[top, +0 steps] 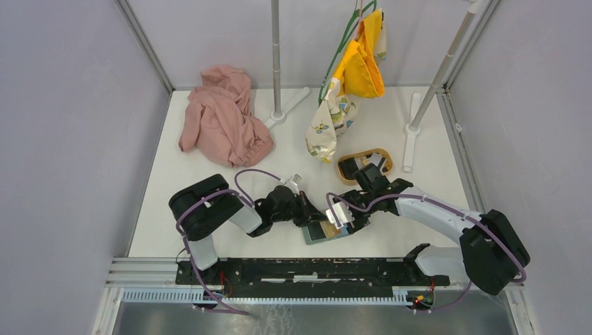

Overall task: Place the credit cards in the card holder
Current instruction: Insert the credit card into the card holder.

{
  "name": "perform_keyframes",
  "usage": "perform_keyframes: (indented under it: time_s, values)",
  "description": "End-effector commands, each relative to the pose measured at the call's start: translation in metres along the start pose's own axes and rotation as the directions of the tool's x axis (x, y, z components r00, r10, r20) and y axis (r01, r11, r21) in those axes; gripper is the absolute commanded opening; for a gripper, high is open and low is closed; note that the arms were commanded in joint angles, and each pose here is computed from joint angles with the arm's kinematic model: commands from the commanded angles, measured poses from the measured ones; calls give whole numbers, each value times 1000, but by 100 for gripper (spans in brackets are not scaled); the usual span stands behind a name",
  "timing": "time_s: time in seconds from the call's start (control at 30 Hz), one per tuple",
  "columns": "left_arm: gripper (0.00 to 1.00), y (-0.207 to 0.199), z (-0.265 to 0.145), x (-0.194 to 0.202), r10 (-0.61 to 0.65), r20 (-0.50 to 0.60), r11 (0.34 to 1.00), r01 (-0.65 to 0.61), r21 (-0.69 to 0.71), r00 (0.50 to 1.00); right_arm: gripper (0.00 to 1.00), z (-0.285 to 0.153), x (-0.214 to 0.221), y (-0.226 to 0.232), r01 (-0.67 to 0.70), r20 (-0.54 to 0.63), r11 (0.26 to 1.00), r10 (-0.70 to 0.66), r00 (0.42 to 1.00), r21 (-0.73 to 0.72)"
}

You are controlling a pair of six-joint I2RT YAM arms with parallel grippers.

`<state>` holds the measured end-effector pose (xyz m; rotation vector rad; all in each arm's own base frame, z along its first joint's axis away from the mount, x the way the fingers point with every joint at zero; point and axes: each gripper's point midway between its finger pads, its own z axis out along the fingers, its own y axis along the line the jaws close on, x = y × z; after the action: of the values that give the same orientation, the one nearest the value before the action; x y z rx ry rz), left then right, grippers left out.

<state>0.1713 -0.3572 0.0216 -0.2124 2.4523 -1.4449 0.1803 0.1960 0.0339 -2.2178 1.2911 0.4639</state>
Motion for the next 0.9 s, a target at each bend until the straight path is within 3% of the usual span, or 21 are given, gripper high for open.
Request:
perform_keyframes:
  time_s: [0.0, 0.1, 0.17, 0.23, 0.37, 0.53, 0.87]
  values:
    - [8, 10, 2, 5, 14, -30, 999, -15, -28, 999, 70, -12, -45, -13, 56, 172, 997, -64, 983, 50]
    - [9, 10, 2, 5, 18, -31, 999, -19, -28, 999, 65, -9, -76, -4, 109, 289, 994, -111, 951, 23]
    - [10, 9, 3, 5, 20, -32, 999, -21, -27, 999, 48, -3, -96, -1, 137, 331, 991, -132, 934, 11]
    - [10, 10, 2, 5, 22, -32, 999, -23, -30, 999, 27, 6, -106, -3, 136, 317, 991, -134, 939, 17]
    - [11, 11, 2, 5, 23, -31, 999, -24, -32, 999, 9, 30, -104, -16, 116, 181, 990, -129, 975, 79]
    - [12, 13, 2, 5, 25, -31, 999, -26, -37, 999, 5, 47, -94, -25, 131, 38, 982, -137, 990, 136]
    - [13, 15, 4, 7, 30, -40, 999, -32, -40, 999, 4, 54, -76, -27, 145, -75, 978, -135, 988, 149]
